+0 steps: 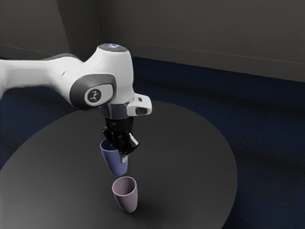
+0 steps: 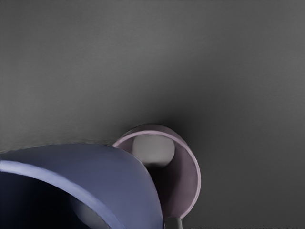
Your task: Place the left cup onto the right cup
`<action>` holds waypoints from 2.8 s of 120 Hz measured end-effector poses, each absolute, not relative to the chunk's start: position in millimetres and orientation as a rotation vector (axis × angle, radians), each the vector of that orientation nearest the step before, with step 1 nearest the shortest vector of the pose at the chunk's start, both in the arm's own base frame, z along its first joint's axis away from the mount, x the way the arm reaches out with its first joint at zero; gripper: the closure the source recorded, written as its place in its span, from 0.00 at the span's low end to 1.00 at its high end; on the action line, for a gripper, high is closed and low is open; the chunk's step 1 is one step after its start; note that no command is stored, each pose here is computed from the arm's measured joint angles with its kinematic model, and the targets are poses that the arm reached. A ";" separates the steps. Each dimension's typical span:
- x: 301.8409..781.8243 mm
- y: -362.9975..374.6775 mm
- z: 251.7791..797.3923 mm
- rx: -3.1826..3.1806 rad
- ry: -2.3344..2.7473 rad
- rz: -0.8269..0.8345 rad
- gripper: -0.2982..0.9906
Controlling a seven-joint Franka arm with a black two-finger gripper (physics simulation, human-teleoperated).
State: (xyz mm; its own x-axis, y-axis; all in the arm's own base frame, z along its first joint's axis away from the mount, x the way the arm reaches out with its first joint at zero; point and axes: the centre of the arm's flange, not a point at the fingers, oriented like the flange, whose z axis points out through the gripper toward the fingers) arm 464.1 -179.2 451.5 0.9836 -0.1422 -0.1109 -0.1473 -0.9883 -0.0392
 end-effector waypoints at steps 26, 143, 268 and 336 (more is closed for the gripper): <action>463.4 -181.1 445.3 -3.082 0.171 0.141 0.83; 446.8 -207.4 420.4 -3.083 0.092 0.137 0.83; 457.5 -204.1 408.2 -3.087 0.024 0.103 0.84; 455.2 -203.4 403.9 -3.088 0.005 0.116 0.62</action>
